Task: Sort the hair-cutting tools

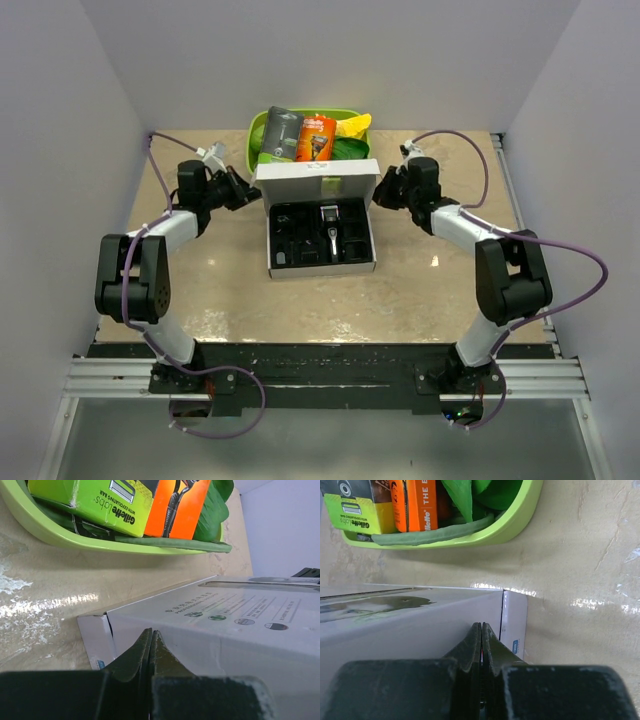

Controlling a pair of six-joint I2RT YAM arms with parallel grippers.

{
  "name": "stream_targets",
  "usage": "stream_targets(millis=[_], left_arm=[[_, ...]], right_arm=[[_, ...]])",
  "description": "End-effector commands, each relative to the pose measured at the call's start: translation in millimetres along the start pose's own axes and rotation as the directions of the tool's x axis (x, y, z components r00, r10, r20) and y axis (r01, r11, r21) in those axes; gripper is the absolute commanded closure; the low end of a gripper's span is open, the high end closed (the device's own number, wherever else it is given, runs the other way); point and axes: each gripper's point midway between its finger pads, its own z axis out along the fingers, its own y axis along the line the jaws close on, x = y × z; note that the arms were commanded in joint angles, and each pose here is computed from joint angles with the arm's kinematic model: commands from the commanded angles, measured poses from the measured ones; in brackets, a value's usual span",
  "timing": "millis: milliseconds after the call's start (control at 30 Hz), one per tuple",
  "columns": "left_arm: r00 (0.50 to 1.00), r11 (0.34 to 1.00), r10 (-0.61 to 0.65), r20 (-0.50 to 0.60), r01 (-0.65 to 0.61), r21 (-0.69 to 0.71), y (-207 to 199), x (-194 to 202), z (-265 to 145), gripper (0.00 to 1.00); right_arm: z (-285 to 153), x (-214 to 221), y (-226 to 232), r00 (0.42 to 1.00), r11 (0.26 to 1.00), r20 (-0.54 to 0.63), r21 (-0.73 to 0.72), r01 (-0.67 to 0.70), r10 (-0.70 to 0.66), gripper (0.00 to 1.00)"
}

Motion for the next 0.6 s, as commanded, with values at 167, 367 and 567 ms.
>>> stream_targets(millis=[167, 367, 567], left_arm=[[0.999, 0.998, 0.038, 0.025, -0.039, 0.044, -17.8, -4.5, -3.9, 1.0], [0.999, 0.999, 0.04, 0.017, -0.041, 0.031, -15.7, 7.6, -6.6, 1.0], [0.999, 0.999, 0.044, 0.006, -0.044, 0.019, -12.6, 18.4, -9.5, 1.0]], right_arm=[[-10.4, -25.5, 35.4, 0.995, 0.995, 0.078, -0.082, 0.062, -0.056, 1.0], [-8.1, -8.6, 38.3, 0.997, 0.994, 0.054, -0.085, 0.067, -0.062, 1.0], [-9.1, 1.6, 36.6, 0.997, 0.995, 0.049, -0.077, 0.062, -0.058, 1.0]])
